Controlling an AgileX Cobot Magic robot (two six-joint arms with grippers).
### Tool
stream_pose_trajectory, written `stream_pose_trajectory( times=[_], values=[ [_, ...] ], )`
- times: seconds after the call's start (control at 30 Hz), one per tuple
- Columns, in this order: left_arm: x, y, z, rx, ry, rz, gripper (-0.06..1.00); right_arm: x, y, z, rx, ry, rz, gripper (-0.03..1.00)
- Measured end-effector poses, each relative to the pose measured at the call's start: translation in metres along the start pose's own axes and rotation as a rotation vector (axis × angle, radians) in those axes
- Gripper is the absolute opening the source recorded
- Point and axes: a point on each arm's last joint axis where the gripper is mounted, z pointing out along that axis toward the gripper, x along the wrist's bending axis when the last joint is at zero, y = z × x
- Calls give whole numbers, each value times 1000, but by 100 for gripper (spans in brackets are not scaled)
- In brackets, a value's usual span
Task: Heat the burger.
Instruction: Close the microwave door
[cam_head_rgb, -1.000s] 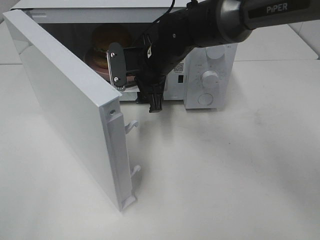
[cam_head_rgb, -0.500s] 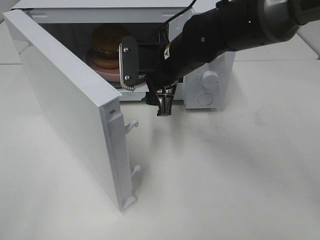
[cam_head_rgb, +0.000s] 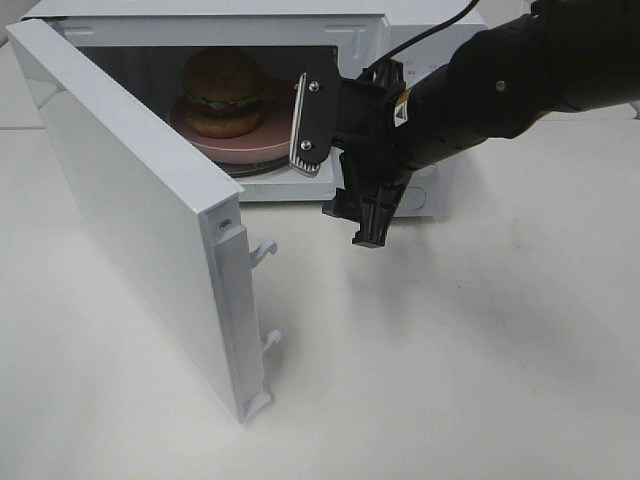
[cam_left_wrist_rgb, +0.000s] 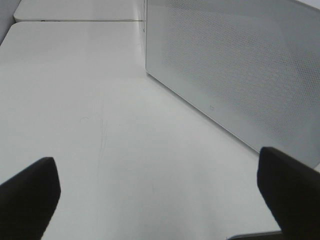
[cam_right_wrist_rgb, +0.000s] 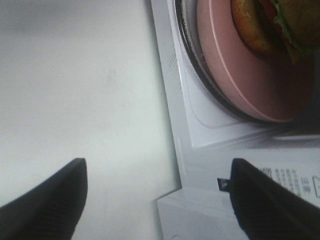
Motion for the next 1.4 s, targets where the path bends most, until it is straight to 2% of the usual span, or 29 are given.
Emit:
stream_pose_trajectory(
  times=[0.2, 0.4, 0.6, 0.8, 0.87, 0.9, 0.93, 1.03, 1.17, 1.23, 1.4],
  values=[
    [0, 0, 0, 0, 0, 0, 99, 10, -9, -17, 7, 8, 113, 76],
    [0, 0, 0, 0, 0, 0, 99, 19, -17, -44, -6, -5, 314, 76],
    [0, 0, 0, 0, 0, 0, 99, 26, -23, -61, -11, -9, 430, 76],
    [0, 0, 0, 0, 0, 0, 99, 34, -30, -78, 45, 21, 588, 76],
    [0, 0, 0, 0, 0, 0, 99, 36, -32, -87, 83, 35, 692, 76],
    [0, 0, 0, 0, 0, 0, 99, 36, -32, -87, 83, 35, 692, 76],
    [0, 0, 0, 0, 0, 0, 99, 38, -35, -93, 119, 48, 749, 76],
    [0, 0, 0, 0, 0, 0, 99, 41, -38, -102, 170, 63, 814, 76],
    [0, 0, 0, 0, 0, 0, 99, 44, -41, -112, 218, 77, 855, 76],
    [0, 0, 0, 0, 0, 0, 99, 48, -45, -126, 281, 93, 893, 76],
    [0, 0, 0, 0, 0, 0, 99, 51, -49, -143, 324, 103, 912, 76]
  ],
)
